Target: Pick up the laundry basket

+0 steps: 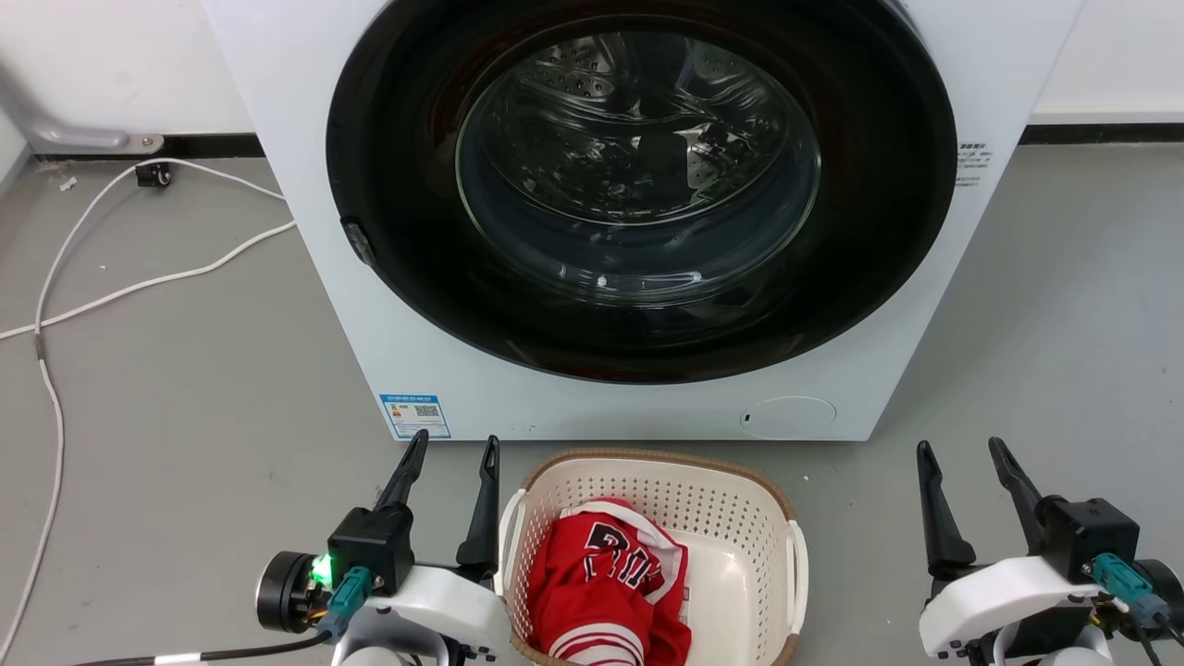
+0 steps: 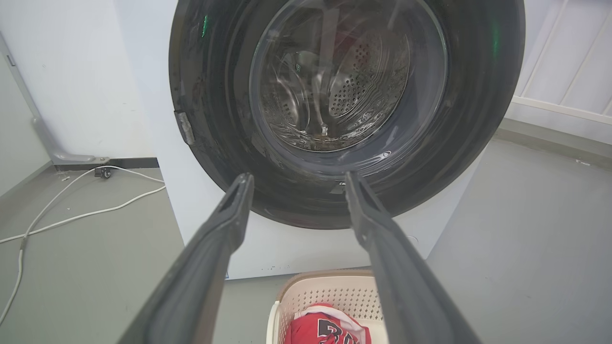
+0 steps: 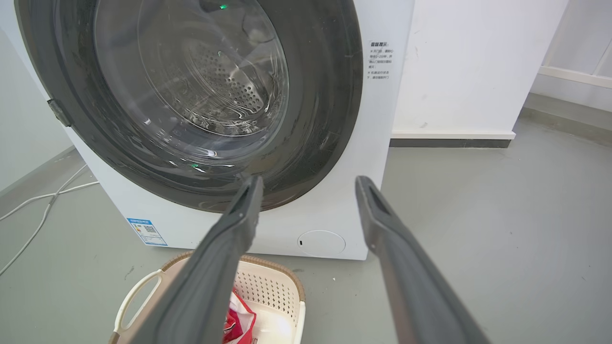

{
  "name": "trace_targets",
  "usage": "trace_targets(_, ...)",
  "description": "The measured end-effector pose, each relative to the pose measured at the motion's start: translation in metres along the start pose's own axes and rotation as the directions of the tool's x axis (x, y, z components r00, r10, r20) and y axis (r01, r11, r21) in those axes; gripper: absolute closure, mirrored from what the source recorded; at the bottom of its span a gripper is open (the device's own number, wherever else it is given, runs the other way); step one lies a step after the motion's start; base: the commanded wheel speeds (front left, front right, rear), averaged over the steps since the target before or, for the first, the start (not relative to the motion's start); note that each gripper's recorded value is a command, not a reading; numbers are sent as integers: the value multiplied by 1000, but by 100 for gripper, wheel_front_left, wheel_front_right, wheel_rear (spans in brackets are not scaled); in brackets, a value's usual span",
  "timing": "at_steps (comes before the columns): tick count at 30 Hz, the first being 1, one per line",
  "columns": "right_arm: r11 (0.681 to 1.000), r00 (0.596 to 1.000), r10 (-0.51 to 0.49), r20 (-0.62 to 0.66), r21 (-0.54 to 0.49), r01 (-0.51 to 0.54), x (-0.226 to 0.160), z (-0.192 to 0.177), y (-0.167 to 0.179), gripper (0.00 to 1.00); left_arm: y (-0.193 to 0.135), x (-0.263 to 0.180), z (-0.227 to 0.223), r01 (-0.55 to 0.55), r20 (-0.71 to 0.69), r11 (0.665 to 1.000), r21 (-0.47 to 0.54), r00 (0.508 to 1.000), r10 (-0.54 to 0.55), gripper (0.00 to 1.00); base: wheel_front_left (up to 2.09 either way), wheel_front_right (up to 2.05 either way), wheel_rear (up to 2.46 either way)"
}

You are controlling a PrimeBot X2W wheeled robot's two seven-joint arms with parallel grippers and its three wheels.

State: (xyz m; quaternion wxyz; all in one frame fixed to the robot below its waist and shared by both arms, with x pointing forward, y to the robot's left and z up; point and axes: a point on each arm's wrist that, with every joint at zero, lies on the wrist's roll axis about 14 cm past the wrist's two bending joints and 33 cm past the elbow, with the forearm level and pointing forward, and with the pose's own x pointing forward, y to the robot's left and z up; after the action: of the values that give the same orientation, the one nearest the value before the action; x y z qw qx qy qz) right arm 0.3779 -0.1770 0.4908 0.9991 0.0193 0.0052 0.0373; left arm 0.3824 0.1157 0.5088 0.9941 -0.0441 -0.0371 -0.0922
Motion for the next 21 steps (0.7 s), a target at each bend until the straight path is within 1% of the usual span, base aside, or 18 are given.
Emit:
trace_targets(8, 1000, 1000, -5, -8, 7, 5, 2, -3, -1, 0, 0, 3, -3, -1, -9, 1000, -4, 1000, 1, 0, 0, 0, 0)
trace_targets(12, 1000, 1000, -6, -25, 9, 6, 7, -8, -2, 0, 0, 5, -17, -1, -49, 1000, -14, 999, 0, 0, 0, 0, 0)
trace_targets(16, 1000, 997, -6, -79, 19, 7, 12, -26, -2, 0, 1, 9, -41, -1, -119, 1000, -27, 993, -2, 0, 0, 0, 0)
trace_targets(21, 999, 986, -6, -168, 35, 13, 19, -58, -3, 0, 3, 16, -82, -5, -234, 999, -47, 972, -7, 0, 0, 0, 0)
